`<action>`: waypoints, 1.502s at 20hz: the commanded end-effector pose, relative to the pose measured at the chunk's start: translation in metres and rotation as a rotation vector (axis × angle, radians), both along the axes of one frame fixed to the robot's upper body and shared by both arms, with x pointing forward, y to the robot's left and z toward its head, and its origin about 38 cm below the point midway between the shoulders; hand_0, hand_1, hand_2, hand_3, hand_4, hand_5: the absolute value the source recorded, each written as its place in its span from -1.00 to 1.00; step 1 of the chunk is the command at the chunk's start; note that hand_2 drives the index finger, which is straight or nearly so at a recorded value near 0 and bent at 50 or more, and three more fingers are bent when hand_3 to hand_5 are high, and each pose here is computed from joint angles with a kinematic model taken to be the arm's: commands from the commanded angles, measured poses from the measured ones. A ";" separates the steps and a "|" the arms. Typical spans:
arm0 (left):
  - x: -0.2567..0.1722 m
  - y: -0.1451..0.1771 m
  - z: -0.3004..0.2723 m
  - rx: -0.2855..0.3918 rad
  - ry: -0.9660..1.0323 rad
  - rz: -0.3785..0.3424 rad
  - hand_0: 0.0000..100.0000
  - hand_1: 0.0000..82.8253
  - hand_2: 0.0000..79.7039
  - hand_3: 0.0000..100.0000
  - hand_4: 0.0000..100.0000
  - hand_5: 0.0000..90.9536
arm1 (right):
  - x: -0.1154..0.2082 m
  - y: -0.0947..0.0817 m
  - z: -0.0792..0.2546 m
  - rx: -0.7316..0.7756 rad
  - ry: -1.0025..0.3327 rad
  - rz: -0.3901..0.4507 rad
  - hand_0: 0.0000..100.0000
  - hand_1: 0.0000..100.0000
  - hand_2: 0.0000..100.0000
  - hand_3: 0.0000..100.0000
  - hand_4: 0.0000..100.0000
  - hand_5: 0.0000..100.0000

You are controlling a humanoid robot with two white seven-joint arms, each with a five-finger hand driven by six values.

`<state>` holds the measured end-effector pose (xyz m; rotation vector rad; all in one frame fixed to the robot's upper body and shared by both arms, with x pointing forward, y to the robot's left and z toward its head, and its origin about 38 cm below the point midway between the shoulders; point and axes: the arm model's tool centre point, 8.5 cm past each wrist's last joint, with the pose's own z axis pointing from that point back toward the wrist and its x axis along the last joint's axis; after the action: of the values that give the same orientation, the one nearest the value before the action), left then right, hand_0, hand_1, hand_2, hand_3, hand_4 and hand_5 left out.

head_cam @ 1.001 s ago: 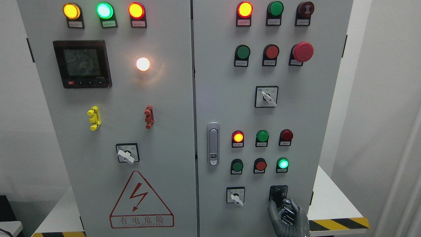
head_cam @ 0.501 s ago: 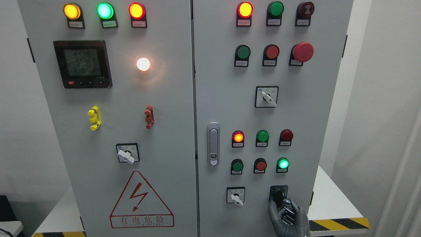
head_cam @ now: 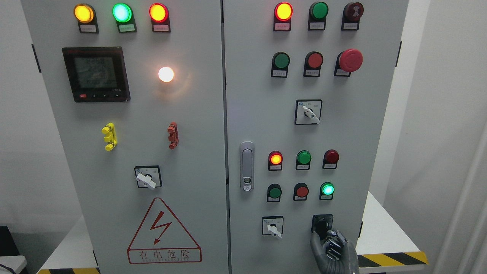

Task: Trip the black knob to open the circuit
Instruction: 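Hold the right hand on the turned black knob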

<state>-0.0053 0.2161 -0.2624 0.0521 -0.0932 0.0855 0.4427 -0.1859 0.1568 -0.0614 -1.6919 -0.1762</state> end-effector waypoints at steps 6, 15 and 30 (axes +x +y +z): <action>0.005 0.000 0.000 -0.001 -0.007 -0.034 -0.76 -0.06 -1.00 -1.00 -1.00 -1.00 | 0.000 -0.004 0.001 0.010 -0.047 -0.014 0.11 0.59 0.22 0.86 0.91 0.95; 0.006 0.000 0.000 -0.001 -0.009 -0.034 -0.76 -0.06 -1.00 -1.00 -1.00 -1.00 | 0.000 -0.007 0.000 0.011 -0.042 -0.022 0.08 0.58 0.20 0.84 0.90 0.95; 0.005 0.000 0.000 -0.001 -0.007 -0.033 -0.76 -0.06 -1.00 -1.00 -1.00 -1.00 | 0.001 -0.007 -0.002 0.011 -0.037 -0.022 -0.13 0.55 0.18 0.84 0.92 0.96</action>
<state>-0.0053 0.2159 -0.2624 0.0519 -0.0932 0.0855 0.4435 -0.1913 0.1528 -0.0712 -1.7001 -0.1955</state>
